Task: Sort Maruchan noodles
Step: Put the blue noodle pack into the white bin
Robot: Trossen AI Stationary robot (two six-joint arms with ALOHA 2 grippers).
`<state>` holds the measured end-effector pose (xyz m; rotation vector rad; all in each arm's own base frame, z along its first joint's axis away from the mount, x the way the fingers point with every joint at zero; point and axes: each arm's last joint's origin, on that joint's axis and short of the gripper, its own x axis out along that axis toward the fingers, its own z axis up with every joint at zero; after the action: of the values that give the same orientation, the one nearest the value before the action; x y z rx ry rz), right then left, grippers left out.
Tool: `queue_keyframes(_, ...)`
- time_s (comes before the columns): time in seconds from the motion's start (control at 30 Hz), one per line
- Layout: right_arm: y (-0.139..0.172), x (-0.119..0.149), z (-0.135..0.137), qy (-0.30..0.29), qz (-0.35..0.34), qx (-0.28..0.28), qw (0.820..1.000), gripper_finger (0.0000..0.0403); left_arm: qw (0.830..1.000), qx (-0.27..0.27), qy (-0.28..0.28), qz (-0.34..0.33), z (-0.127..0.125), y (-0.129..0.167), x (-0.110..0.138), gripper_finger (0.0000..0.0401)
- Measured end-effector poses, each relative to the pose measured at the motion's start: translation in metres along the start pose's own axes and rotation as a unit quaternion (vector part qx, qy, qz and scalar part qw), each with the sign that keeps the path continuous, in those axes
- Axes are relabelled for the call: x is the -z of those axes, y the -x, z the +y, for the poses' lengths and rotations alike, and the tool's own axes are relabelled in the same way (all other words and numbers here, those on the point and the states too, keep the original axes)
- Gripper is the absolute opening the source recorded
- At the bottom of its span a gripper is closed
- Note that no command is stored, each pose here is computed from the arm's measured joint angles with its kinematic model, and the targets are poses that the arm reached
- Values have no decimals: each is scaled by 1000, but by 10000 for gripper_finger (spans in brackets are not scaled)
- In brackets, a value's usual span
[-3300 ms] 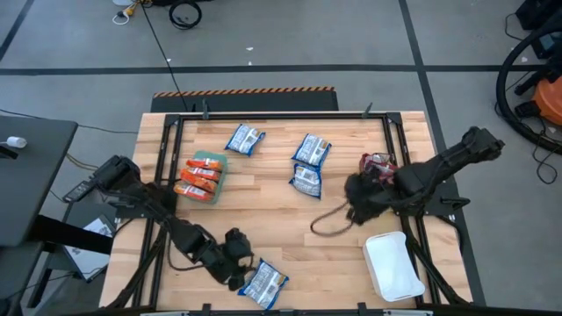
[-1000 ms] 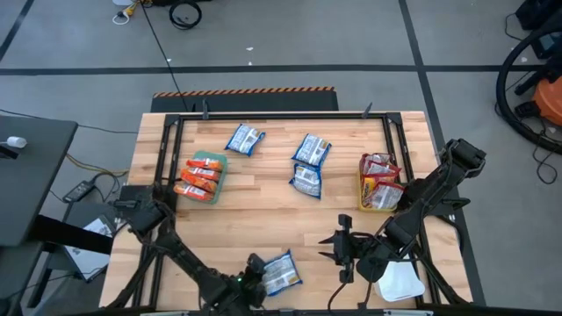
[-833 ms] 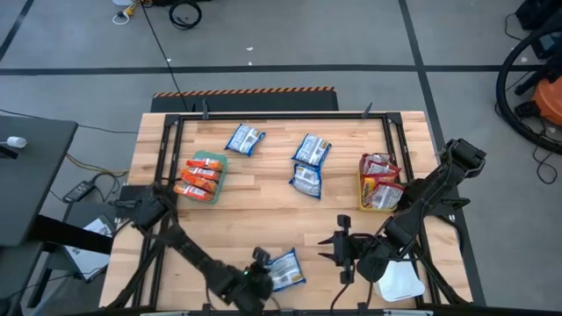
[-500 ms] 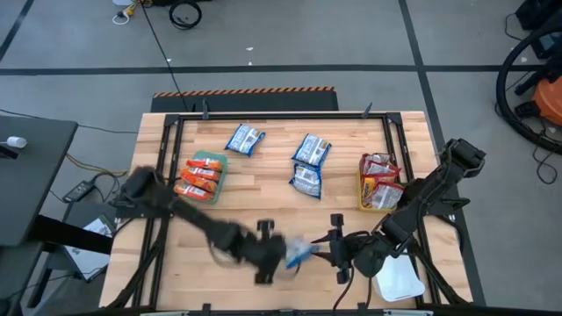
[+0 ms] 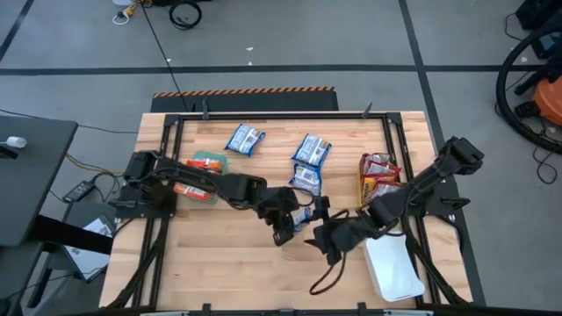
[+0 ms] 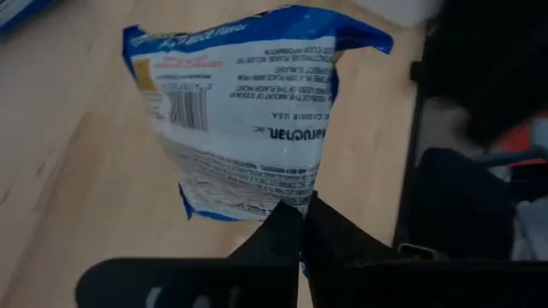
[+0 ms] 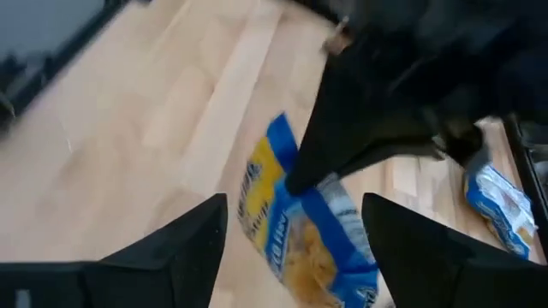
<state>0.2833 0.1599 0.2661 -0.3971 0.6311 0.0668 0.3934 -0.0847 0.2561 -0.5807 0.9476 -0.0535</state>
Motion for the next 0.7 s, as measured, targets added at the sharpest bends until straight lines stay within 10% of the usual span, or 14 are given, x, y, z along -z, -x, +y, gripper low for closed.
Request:
queue_keyframes(0.43,-20,10,-34,95,23,-65,993,225,998,40,-22,-31,4,2,-14,12)
queue_keyframes(0.7,-23,12,-41,83,26,-90,992,127,996,51,-55,-43,0,2,-15,15)
